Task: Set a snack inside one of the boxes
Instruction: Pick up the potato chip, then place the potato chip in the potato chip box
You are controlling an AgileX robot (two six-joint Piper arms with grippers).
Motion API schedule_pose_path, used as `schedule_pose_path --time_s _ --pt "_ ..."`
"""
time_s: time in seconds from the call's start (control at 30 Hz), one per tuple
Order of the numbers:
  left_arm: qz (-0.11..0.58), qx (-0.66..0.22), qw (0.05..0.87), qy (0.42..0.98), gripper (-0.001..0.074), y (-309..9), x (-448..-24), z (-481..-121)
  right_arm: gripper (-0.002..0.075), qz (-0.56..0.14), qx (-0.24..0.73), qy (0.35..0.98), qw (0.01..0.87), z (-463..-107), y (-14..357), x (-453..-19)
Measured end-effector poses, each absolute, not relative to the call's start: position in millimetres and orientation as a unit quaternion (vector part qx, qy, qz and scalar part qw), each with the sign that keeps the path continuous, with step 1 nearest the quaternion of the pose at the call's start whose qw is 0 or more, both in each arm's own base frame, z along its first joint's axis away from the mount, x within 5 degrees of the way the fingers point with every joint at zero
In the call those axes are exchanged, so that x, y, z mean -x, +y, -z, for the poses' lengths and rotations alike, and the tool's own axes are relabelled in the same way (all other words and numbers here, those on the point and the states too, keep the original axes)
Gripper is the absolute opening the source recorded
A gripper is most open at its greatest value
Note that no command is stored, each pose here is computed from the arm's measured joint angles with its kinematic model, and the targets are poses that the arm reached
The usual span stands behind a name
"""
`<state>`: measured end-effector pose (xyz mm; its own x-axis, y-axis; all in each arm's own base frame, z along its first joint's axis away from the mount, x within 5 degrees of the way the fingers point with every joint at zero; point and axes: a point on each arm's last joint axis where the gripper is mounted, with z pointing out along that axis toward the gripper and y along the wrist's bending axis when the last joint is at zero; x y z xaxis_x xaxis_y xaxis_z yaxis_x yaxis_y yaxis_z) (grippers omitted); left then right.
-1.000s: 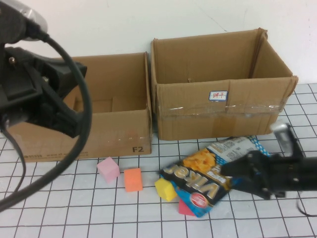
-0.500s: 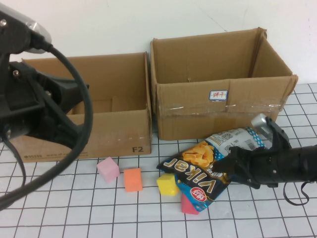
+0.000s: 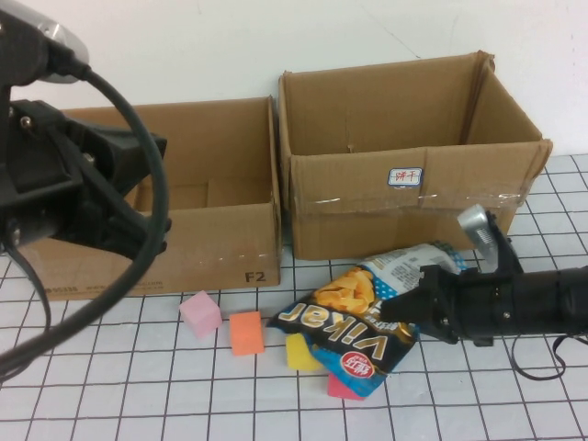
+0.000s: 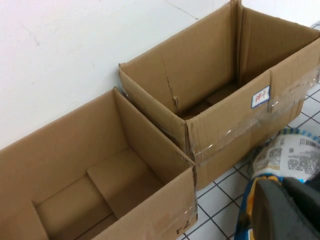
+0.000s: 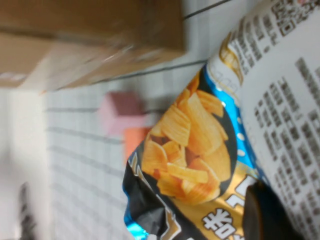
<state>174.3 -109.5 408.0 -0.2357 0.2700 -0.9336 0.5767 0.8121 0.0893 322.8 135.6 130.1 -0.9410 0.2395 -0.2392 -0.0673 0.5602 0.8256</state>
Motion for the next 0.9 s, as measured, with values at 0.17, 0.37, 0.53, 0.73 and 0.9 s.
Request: schedule_pose_path --time_s 0.17,0.37,0.53,0.73,0.9 --pt "0.14 -0.272 0.555 0.774 -0.0001 -109.6 -174.3 -408.2 0.0088 -0.503 -0.02 0.848 0.166 -148.7 140.9 -317.5" --pt "0.146 -0.268 0.556 0.773 -0.0001 -108.6 -171.8 -409.9 0.0087 -0.533 0.02 0.82 0.207 -193.7 143.2 -308.5" --pt "0.148 -0.267 0.561 0.769 -0.0001 -104.9 -165.3 -413.7 0.0085 -0.545 0.062 0.802 0.237 -226.1 144.8 -296.3" --pt "0.146 -0.259 0.575 0.762 -0.0001 -90.9 -144.9 -424.0 0.0084 -0.539 0.123 0.782 0.288 -249.6 146.8 -286.5" --pt "0.124 -0.238 0.587 0.764 -0.0001 -70.6 -122.3 -431.6 0.0082 -0.526 0.168 0.763 0.336 -272.9 159.6 -298.9"
